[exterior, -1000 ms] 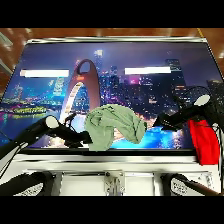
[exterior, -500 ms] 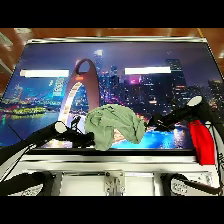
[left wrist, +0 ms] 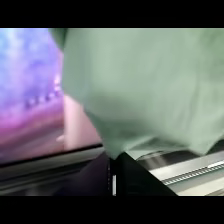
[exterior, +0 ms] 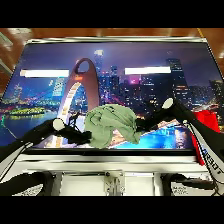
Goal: Fold the shirts.
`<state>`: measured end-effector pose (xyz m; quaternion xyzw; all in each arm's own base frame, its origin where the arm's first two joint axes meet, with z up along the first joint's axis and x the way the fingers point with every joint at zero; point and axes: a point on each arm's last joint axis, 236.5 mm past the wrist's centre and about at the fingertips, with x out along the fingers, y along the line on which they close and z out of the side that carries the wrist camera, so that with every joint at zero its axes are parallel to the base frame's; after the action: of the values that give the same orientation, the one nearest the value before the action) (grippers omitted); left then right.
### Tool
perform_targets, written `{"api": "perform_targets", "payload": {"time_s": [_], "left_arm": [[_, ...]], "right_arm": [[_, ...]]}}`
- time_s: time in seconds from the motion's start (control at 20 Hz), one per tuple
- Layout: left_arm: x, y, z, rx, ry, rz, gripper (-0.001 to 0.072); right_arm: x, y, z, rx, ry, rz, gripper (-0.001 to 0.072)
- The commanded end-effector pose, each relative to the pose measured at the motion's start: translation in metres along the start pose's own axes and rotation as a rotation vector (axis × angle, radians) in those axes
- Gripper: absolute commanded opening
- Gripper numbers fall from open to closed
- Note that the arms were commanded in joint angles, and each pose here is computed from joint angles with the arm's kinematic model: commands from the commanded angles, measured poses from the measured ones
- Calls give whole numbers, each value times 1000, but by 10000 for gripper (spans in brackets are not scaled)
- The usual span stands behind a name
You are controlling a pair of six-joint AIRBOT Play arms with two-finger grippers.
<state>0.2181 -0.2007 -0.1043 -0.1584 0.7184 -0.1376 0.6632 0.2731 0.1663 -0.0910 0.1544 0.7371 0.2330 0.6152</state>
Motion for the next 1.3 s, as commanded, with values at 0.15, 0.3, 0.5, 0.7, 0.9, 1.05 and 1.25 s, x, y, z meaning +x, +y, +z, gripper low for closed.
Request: {"api": "perform_targets", "payload": {"time_s": [0.15,0.3,0.5,0.7,0.9,1.05,1.25], "left_arm": [[-261,51,71,172,-503,483,35],[-443,-5,52,172,-1024,350,36],[-636,-75,-68,293,-1665,98,36],[-666,-69,-142,290,-1790,35,36],[-620,-37,-132,211,-1592,143,36],[-582,-25,-108,200,-1451,206,36],[-510,-4,-59,174,-1227,289,36]], "right_arm": [[-148,57,50,-293,-334,-129,68],[-312,137,46,-469,-828,-180,69],[-479,229,-56,-638,-1421,-223,69],[-532,237,-144,-631,-1670,-307,69],[-514,184,-161,-485,-1546,-488,69],[-475,146,-156,-391,-1331,-551,69],[-433,115,-138,-219,-1108,-510,69]]}}
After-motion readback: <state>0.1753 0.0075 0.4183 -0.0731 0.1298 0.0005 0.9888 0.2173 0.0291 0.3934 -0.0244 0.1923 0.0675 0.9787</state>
